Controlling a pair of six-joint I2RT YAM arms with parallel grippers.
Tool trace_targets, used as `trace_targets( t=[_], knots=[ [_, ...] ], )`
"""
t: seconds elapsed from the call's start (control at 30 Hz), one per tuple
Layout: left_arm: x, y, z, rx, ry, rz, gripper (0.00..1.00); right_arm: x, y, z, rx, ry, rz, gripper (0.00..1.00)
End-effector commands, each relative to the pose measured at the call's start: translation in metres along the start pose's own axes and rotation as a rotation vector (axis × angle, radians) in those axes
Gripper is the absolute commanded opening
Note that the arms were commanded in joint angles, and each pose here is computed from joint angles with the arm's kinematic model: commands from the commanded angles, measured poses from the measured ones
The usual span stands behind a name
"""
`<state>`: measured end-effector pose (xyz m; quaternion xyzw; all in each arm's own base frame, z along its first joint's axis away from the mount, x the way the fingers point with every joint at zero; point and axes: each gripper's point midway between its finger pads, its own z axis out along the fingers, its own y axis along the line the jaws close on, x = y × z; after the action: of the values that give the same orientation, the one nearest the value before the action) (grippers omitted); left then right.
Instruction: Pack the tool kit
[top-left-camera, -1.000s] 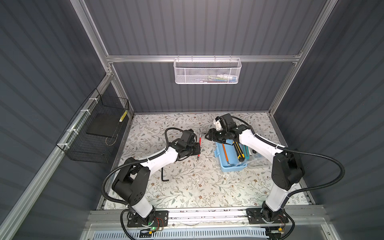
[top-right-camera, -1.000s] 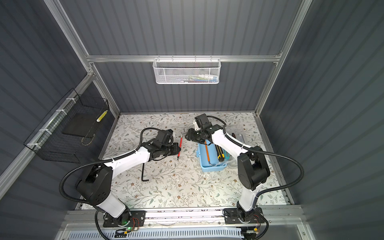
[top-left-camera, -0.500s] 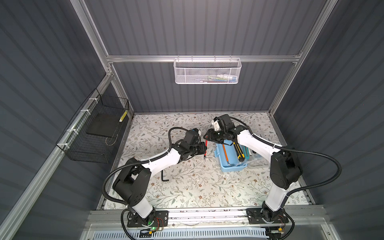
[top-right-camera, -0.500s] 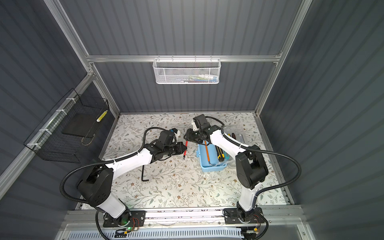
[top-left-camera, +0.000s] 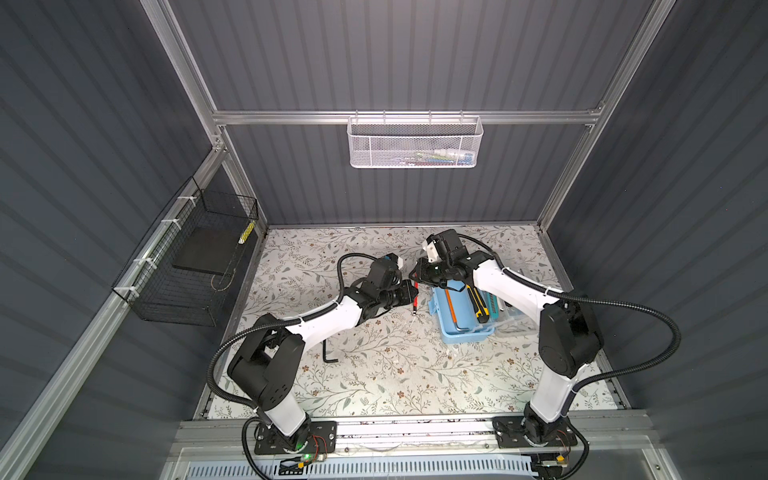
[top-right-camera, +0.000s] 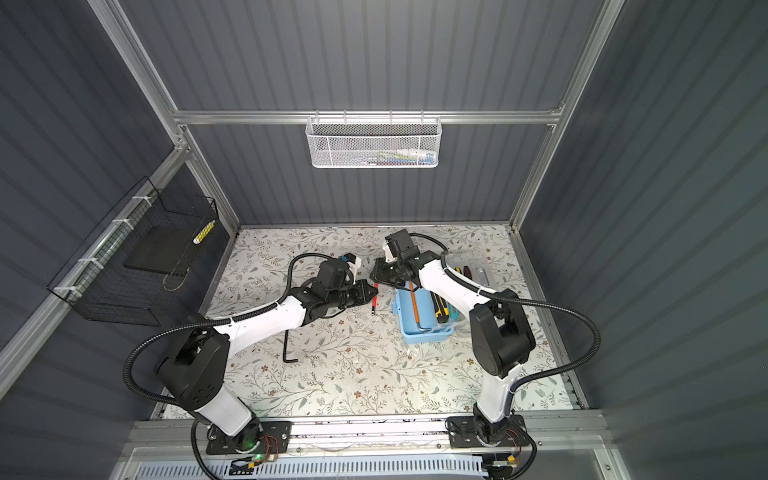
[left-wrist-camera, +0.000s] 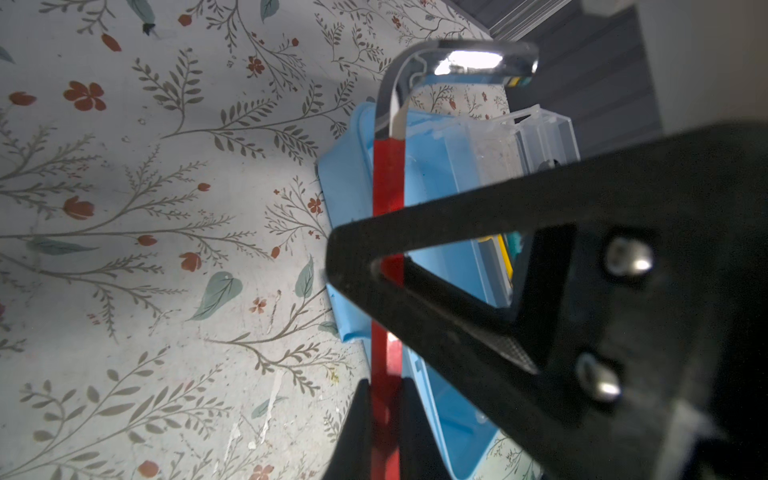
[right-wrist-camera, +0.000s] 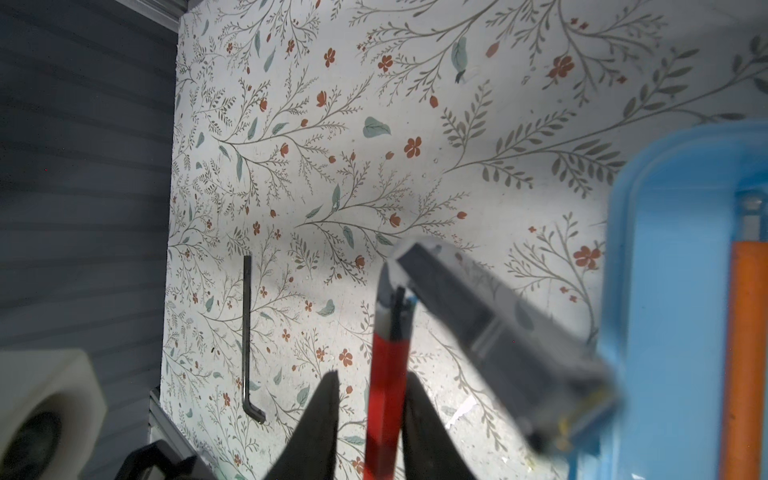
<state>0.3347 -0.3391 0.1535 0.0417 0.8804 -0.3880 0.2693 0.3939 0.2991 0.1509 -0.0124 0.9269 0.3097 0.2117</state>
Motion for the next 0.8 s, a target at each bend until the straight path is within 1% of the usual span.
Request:
trace_targets(
  t=[0.0, 0.17, 0.27, 0.3, 0.4, 0.47, 0.53, 0.63, 0.67, 0.7, 0.77],
  knots=[
    [-0.013, -0.029, 0.001, 0.117, -0.032, 0.007, 0.00, 0.004, 0.003, 0.004, -0.011, 0.017, 0.005, 0.24],
    [-0.011, -0.033, 0.005, 0.146, -0.022, -0.008, 0.00, 0.004, 0.003, 0.003, -0.013, 0.016, 0.005, 0.09],
    [-0.009, -0.032, 0.005, 0.148, -0.015, -0.009, 0.01, 0.003, 0.003, 0.001, -0.006, 0.015, -0.002, 0.04],
    [-0.009, -0.031, 0.004, 0.144, -0.015, -0.010, 0.04, 0.003, 0.002, 0.001, -0.001, 0.014, -0.006, 0.03],
    [-0.009, -0.027, 0.001, 0.118, -0.021, -0.005, 0.23, 0.004, -0.003, -0.004, 0.032, 0.019, -0.022, 0.02],
    [-0.009, -0.020, -0.002, 0.077, -0.023, 0.003, 0.42, 0.003, -0.007, -0.009, 0.059, 0.019, -0.043, 0.01],
    [-0.009, -0.011, -0.007, 0.025, -0.024, 0.022, 0.59, 0.001, -0.012, -0.017, 0.090, 0.013, -0.059, 0.00],
    [-0.014, 0.008, -0.023, -0.091, -0.050, 0.045, 0.84, -0.002, -0.024, -0.030, 0.140, 0.005, -0.083, 0.00],
    [-0.017, 0.017, -0.029, -0.137, -0.063, 0.054, 0.90, -0.003, -0.029, -0.035, 0.160, 0.005, -0.094, 0.00],
    [-0.019, 0.023, -0.035, -0.170, -0.074, 0.060, 0.94, -0.003, -0.034, -0.039, 0.183, 0.004, -0.101, 0.00],
    [-0.023, 0.043, -0.049, -0.255, -0.087, 0.056, 0.99, -0.003, -0.046, -0.046, 0.228, 0.009, -0.118, 0.00]
  ],
)
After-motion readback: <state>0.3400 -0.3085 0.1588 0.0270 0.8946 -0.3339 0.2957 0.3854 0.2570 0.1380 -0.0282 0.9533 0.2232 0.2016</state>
